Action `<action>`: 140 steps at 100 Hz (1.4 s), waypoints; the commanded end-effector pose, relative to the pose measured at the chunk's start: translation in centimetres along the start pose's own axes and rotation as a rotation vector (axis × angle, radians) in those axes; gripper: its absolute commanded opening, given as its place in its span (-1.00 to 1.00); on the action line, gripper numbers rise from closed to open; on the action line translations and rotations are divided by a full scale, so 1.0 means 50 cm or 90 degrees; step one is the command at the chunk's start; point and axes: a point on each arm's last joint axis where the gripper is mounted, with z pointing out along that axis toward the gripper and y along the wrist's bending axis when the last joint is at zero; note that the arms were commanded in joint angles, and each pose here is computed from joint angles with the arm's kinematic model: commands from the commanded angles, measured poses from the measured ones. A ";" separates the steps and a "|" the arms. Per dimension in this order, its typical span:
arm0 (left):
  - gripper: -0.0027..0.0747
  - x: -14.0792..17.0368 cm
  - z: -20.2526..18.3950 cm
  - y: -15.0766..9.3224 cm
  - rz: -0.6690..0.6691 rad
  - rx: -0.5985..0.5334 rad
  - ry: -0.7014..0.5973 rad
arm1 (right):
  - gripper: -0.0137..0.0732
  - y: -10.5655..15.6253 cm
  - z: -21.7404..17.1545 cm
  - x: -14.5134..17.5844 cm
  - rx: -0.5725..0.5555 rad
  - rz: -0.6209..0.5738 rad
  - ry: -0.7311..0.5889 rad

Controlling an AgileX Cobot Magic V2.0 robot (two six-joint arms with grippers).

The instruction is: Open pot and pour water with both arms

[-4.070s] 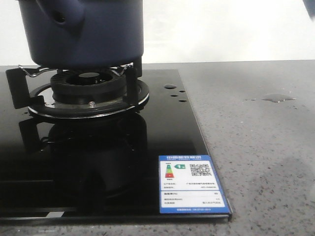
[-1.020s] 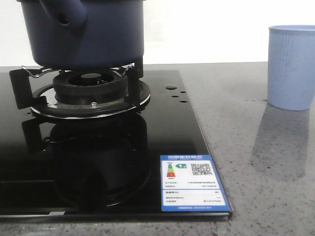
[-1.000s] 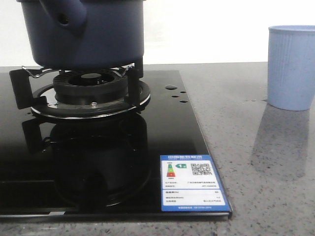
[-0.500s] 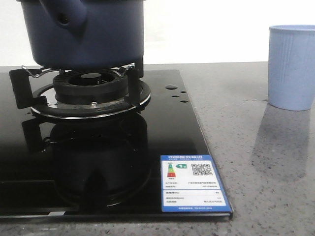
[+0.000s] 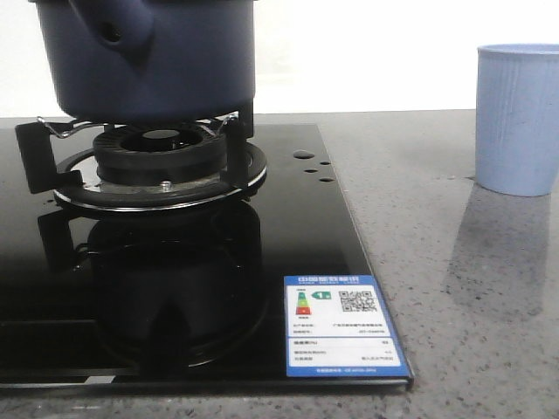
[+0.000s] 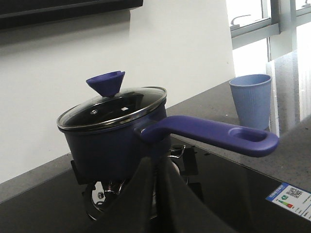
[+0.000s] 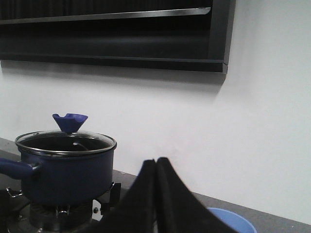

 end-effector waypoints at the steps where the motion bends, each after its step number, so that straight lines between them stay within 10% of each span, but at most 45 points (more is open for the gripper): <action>1: -0.98 -0.022 -0.001 0.006 -0.027 -0.016 -0.034 | -0.84 0.003 0.003 -0.017 -0.016 0.002 -0.017; 16: -0.98 -0.021 -0.001 0.010 -0.004 -0.031 -0.032 | -0.84 0.003 0.003 -0.017 -0.016 0.002 -0.017; 49: -0.98 0.058 0.003 0.093 0.103 -0.329 0.005 | -0.84 0.003 0.003 -0.017 -0.016 0.002 -0.017; 91: -0.98 0.252 0.013 0.079 -0.057 -0.358 0.178 | -0.84 0.003 0.003 -0.017 -0.015 0.002 -0.016; 140: -0.98 0.272 -0.002 0.077 -0.084 -0.407 0.245 | -0.84 0.003 0.003 -0.017 -0.015 0.002 -0.016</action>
